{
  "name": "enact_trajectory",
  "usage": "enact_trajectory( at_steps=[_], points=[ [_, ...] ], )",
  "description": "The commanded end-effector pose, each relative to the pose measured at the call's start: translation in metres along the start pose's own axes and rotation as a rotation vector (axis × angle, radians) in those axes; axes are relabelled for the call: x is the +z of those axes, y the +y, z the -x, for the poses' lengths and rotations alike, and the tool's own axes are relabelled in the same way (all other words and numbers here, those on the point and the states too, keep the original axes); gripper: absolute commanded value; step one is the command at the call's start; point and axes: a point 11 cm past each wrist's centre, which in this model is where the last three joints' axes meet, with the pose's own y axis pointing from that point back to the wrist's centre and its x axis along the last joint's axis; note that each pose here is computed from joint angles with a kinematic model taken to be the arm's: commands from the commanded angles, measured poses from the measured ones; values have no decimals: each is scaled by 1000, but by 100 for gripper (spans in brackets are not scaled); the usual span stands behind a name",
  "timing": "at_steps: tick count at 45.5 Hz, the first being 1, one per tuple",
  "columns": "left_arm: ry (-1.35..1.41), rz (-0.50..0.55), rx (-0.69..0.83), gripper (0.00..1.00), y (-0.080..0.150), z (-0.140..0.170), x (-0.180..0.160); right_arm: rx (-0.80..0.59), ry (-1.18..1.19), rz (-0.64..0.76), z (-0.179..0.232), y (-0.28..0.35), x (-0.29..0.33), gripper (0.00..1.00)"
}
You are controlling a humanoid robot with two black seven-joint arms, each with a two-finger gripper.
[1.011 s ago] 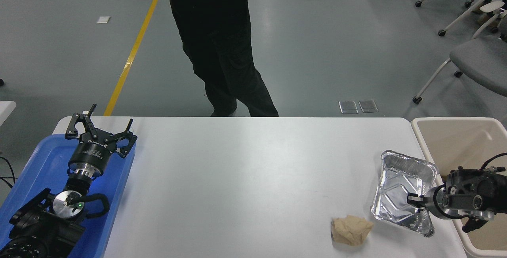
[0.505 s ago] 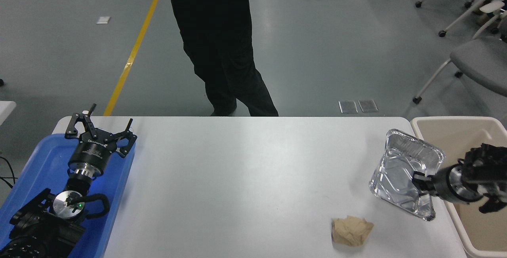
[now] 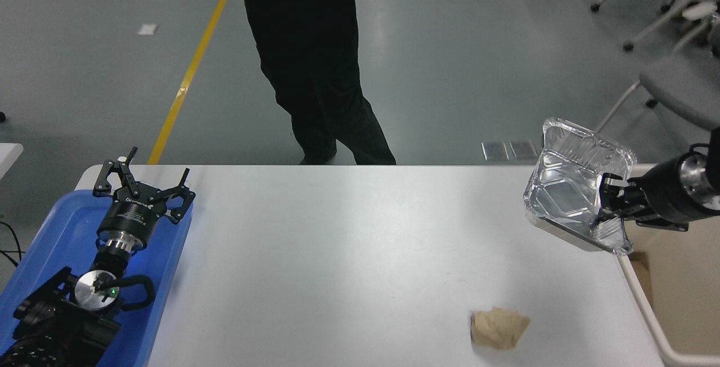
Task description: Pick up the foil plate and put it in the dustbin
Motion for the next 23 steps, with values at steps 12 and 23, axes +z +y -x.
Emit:
enact_trajectory(
  at_steps=[12,23],
  points=[
    [0,0,0,99,0,0,0,29,50,-45,-12,69,-28,0],
    [0,-2,1,99,1,-1,0,80,-41,44,-30,67,14,0]
  ],
)
